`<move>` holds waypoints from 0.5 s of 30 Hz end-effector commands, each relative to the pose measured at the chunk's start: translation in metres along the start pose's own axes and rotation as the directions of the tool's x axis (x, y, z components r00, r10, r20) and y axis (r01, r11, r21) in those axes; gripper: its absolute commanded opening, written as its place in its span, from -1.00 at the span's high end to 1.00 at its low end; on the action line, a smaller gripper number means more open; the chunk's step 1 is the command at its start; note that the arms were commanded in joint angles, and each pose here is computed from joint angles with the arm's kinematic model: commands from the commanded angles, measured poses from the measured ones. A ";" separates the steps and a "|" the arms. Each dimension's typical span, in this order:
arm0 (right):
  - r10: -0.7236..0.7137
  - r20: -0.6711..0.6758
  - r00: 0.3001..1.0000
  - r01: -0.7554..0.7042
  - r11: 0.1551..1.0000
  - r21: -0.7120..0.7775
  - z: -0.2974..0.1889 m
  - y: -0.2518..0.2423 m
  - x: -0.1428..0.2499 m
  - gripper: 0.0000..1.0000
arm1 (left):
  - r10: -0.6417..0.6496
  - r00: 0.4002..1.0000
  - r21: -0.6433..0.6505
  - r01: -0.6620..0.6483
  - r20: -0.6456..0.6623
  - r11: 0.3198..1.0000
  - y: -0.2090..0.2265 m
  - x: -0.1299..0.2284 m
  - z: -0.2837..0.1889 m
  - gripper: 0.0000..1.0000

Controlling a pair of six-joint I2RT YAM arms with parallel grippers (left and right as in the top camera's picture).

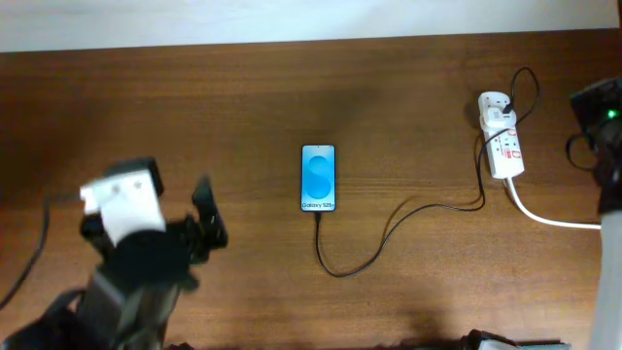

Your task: Plug charger to phone and switch on socket

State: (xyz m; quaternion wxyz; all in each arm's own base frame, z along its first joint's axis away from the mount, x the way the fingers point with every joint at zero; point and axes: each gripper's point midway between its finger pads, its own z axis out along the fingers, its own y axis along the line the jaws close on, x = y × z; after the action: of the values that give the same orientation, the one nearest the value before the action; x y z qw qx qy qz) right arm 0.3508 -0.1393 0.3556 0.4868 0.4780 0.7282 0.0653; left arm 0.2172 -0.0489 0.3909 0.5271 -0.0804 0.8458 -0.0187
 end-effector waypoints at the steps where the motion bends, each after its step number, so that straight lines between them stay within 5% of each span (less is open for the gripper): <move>1: -0.043 0.092 0.995 0.052 0.993 -0.106 -0.052 0.020 -0.013 0.91 | -0.091 0.979 -0.117 0.113 0.181 0.987 0.032 -0.006 -0.004 -0.98; 5: -0.023 0.157 0.987 0.050 0.984 -0.171 -0.090 0.025 -0.023 0.92 | -0.089 0.941 -0.118 0.134 0.325 0.984 0.019 -0.030 0.019 -0.98; 11: -0.058 0.192 0.980 0.094 0.978 -0.186 -0.108 0.025 -0.026 0.85 | -0.038 0.968 -0.013 0.043 0.248 0.999 0.030 -0.041 0.093 -0.99; 14: -0.014 0.292 0.956 0.098 0.956 -0.276 -0.132 0.042 -0.048 0.53 | -0.051 0.930 -0.058 0.077 0.365 0.995 0.068 -0.078 0.100 -0.98; 15: 0.023 0.357 0.934 0.112 0.930 -0.351 -0.145 0.059 -0.064 0.28 | -0.057 0.905 -0.076 0.098 0.421 0.992 0.077 -0.092 0.097 -0.98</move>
State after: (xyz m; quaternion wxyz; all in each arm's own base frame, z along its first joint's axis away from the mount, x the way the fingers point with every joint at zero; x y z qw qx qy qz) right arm 0.2827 -0.1055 0.4735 0.6466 0.3903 0.6491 0.0907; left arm 0.3297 0.0412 0.4042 0.6655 -0.1648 0.7276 0.0238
